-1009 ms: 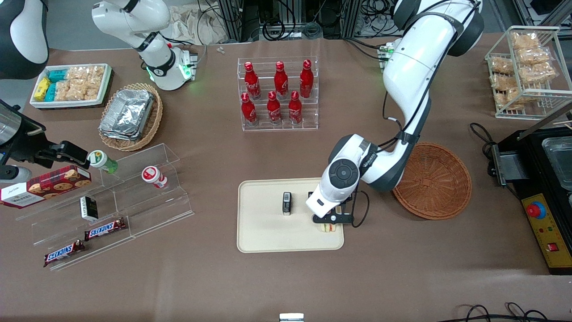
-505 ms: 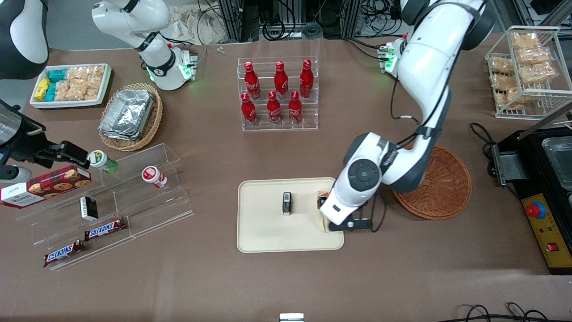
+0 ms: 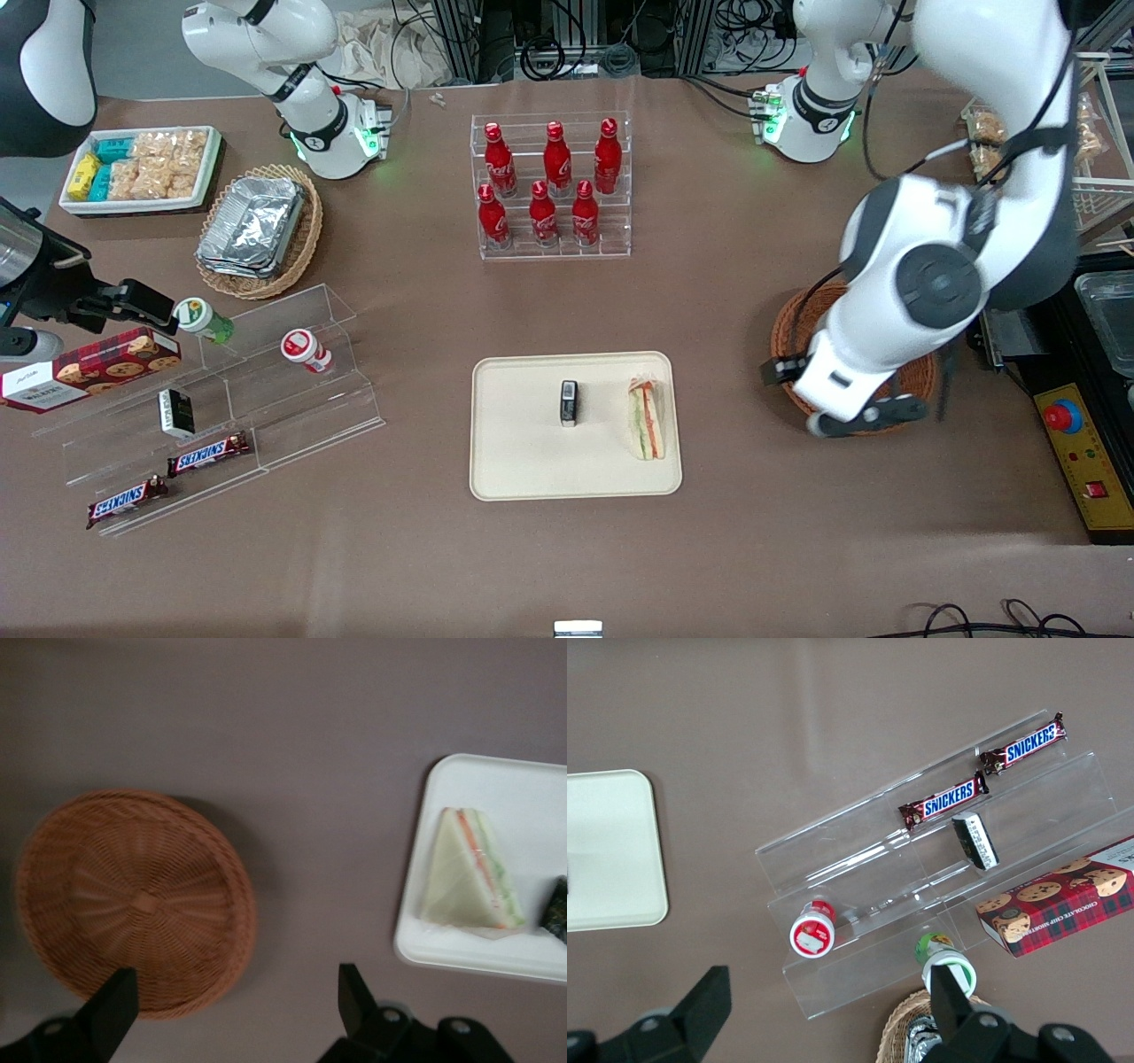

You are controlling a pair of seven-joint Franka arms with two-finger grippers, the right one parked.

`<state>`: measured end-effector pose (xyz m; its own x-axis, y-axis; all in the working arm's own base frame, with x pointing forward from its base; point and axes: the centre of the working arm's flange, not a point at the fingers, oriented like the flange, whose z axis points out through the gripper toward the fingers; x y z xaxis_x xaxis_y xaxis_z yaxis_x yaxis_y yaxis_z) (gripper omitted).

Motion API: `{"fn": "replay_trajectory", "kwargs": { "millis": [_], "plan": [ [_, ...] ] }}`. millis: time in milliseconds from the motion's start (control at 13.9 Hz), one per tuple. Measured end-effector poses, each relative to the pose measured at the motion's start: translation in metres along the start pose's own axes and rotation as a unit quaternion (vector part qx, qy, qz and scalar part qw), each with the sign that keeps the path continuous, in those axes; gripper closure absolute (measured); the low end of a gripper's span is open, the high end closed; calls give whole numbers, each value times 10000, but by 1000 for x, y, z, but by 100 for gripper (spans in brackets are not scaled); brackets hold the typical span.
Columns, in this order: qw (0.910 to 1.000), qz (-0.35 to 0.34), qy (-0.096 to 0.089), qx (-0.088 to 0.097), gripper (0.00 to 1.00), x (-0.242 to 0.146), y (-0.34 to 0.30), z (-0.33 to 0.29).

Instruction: Place sandwich from basket to tray

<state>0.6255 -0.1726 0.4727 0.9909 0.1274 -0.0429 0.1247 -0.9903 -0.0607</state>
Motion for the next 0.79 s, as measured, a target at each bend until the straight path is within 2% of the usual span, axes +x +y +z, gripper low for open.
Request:
{"fn": "replay_trajectory", "kwargs": {
  "millis": [216, 360, 577, 793],
  "plan": [
    [9998, 179, 55, -9, 0, -26, -80, -28],
    [9996, 261, 32, -122, 0, -40, -122, -37],
    [9996, 221, 8, -171, 0, -42, -143, -38],
    [9997, 113, 31, -231, 0, -23, -154, -45]
  ]
}}
